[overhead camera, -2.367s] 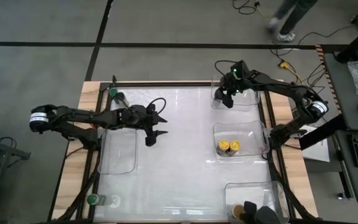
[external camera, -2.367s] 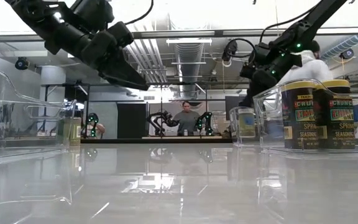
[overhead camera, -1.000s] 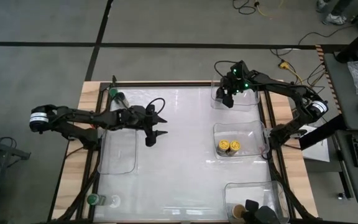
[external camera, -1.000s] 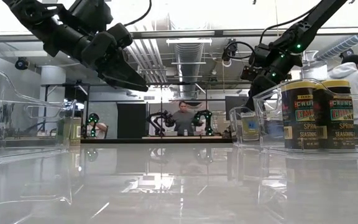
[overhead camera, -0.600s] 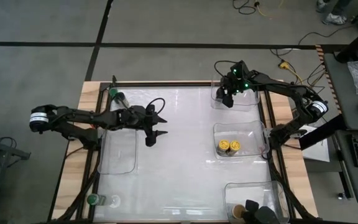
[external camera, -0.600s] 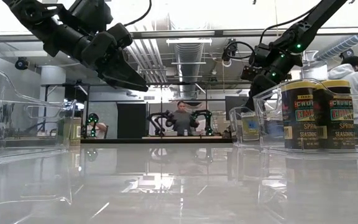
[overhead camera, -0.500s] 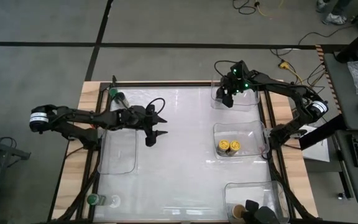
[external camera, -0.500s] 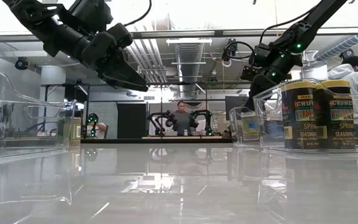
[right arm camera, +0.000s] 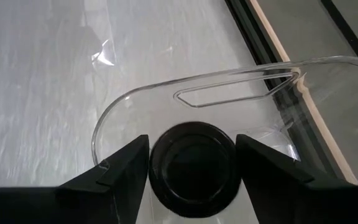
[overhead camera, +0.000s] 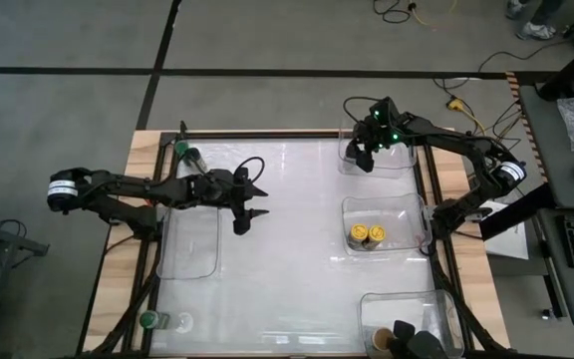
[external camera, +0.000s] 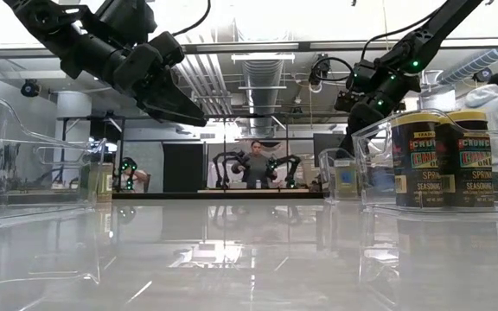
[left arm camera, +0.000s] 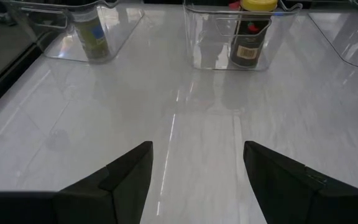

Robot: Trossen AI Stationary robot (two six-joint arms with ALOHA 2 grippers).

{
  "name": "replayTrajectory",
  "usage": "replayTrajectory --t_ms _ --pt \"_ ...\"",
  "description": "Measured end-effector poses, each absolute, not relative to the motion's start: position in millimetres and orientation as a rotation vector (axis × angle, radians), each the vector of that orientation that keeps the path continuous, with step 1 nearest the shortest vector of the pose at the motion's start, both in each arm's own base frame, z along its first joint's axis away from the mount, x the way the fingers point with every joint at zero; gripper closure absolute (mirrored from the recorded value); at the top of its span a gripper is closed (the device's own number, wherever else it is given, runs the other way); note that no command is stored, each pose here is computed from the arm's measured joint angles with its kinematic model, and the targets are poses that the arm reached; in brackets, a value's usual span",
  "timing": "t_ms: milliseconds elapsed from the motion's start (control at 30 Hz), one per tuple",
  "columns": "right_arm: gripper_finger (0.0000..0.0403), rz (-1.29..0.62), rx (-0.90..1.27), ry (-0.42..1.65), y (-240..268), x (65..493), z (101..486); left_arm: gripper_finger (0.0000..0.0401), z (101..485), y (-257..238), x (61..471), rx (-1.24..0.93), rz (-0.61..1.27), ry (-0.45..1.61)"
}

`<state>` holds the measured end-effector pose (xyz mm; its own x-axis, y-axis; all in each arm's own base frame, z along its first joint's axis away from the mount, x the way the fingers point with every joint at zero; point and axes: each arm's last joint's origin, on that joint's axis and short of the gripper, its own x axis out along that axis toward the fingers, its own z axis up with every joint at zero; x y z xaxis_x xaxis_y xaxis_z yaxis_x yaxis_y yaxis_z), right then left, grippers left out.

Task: Sort spices by type
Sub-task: Put the right black seasoning bottle into the top right transparent bin

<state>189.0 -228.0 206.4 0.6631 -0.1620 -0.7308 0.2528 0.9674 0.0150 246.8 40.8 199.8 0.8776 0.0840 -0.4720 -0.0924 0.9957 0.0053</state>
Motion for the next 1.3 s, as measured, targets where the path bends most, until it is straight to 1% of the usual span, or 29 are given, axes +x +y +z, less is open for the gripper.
replayTrajectory --t_ms 233,467,733,833,967,1133,1300 --pt "0.0179 -0.245 0.133 0.808 -228 189 207 0.0165 200 41 247 -0.017 0.092 0.49" --pt "0.0162 -0.252 0.131 0.805 -228 189 209 0.0165 200 41 247 -0.017 0.092 0.49" --pt "0.014 -0.295 0.127 0.781 -224 185 222 0.0165 200 41 247 -0.017 0.092 0.487" --pt "0.0136 -0.372 0.169 0.788 -223 185 225 0.0165 201 41 247 -0.015 0.092 0.478" --pt "0.0142 -0.467 0.161 0.834 -218 190 225 0.0165 201 41 248 -0.007 0.091 0.472" --pt "0.0152 -0.458 0.105 0.859 -205 205 226 0.0165 202 41 248 -0.005 0.091 0.468" --pt "0.015 -0.463 0.08 0.848 -199 219 242 0.0165 204 41 249 0.009 0.088 0.462"
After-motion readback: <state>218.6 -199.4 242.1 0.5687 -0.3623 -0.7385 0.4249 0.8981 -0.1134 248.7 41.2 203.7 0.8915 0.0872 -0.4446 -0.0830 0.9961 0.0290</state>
